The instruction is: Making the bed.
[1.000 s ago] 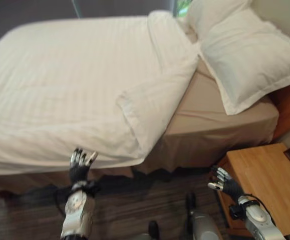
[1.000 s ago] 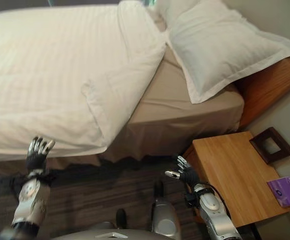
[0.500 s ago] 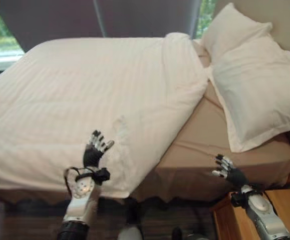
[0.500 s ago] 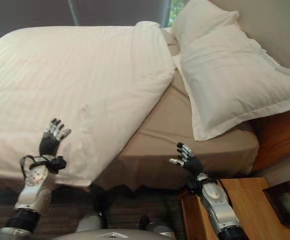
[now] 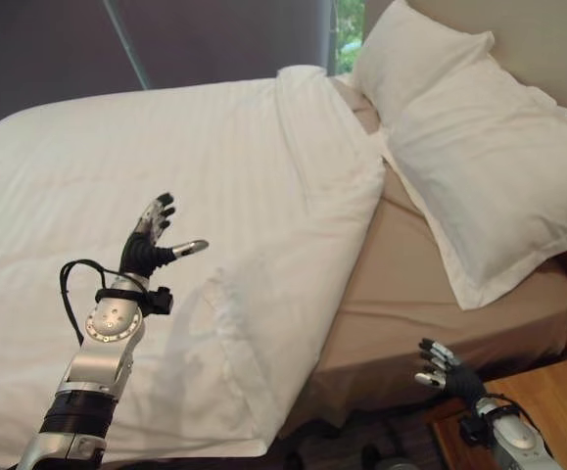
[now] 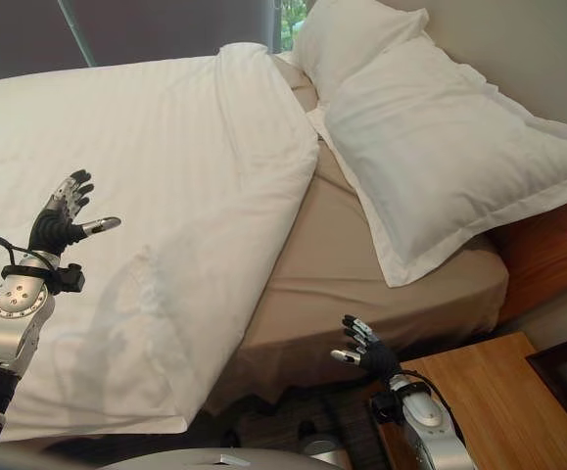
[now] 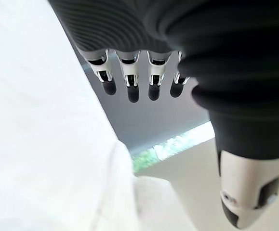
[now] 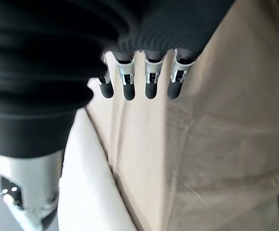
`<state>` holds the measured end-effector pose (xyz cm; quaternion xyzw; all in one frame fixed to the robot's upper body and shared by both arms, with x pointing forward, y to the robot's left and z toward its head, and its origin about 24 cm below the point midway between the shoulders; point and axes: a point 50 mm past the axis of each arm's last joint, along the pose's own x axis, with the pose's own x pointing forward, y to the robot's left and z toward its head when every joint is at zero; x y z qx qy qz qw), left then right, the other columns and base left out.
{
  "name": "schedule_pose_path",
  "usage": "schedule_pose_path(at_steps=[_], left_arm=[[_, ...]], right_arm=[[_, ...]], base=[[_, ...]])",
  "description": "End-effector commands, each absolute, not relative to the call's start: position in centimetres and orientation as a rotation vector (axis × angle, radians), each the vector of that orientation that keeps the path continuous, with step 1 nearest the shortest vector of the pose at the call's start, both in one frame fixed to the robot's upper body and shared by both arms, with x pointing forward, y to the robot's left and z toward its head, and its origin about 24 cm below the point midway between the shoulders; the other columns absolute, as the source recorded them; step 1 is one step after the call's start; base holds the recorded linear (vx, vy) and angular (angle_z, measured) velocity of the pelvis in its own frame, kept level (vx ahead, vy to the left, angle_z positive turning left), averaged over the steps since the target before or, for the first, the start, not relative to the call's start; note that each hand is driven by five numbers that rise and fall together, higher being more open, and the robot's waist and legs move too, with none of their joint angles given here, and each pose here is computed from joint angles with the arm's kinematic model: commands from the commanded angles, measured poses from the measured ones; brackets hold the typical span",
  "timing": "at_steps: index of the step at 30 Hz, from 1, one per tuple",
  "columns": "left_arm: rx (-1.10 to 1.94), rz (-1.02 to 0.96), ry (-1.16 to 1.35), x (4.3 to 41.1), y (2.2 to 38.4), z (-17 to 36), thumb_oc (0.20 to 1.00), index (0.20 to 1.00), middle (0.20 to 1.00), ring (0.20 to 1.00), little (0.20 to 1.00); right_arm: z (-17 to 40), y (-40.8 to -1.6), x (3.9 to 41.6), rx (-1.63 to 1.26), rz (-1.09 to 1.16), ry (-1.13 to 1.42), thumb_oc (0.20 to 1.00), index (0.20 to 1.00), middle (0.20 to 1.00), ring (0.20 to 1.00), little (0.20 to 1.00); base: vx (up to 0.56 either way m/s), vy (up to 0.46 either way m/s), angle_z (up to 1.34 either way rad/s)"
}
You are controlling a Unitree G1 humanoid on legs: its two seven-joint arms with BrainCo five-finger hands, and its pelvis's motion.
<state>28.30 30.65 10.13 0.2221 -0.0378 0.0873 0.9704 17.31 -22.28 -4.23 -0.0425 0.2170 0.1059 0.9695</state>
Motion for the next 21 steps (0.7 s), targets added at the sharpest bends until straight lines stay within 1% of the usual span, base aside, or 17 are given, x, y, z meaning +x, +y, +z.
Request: schedule_pose_path(at_steps=[1, 3, 8, 13, 14, 18, 21], left_arm=[[0.665, 0.205, -0.095, 29.1, 31.8, 12.8, 1.000, 1.000, 1.000, 1.000, 1.000], [0.758, 0.205, -0.055, 28.8, 32.5, 12.6, 1.000, 1.000, 1.000, 1.000, 1.000], [0.775, 0.230, 0.035, 29.1, 33.7, 11.5, 1.000, 1.000, 1.000, 1.000, 1.000], [0.731, 0.299, 0.126, 31.2, 34.3, 10.3, 1.000, 1.000, 1.000, 1.000, 1.000], [0.733, 0.311, 0.160, 32.0, 34.2, 10.0, 1.000, 1.000, 1.000, 1.000, 1.000], [0.737, 0.293, 0.152, 33.6, 33.7, 11.2, 1.000, 1.000, 1.000, 1.000, 1.000], [0.634, 0.319, 0.103, 34.9, 33.1, 12.4, 1.000, 1.000, 1.000, 1.000, 1.000]], right_arm=[[-2.9, -22.5, 18.7, -0.086, 0.192, 0.365, 1.000, 1.000, 1.000, 1.000, 1.000], [-3.2, -22.5, 18.6, -0.085, 0.196, 0.385, 1.000, 1.000, 1.000, 1.000, 1.000], [-3.6, -22.0, 18.2, -0.071, 0.225, 0.405, 1.000, 1.000, 1.000, 1.000, 1.000], [-3.7, -21.0, 18.3, -0.076, 0.287, 0.409, 1.000, 1.000, 1.000, 1.000, 1.000], [-3.6, -20.8, 18.5, -0.078, 0.302, 0.406, 1.000, 1.000, 1.000, 1.000, 1.000], [-3.6, -20.5, 18.9, -0.065, 0.309, 0.398, 1.000, 1.000, 1.000, 1.000, 1.000], [-3.7, -19.9, 19.3, -0.065, 0.335, 0.398, 1.000, 1.000, 1.000, 1.000, 1.000]], base=[[0.02, 0.042, -0.25], [0.02, 0.031, -0.16], [0.02, 0.018, -0.12], [-0.02, 0.006, -0.04], [-0.03, -0.003, -0.09], [-0.05, -0.007, -0.17], [-0.06, -0.016, -0.09]])
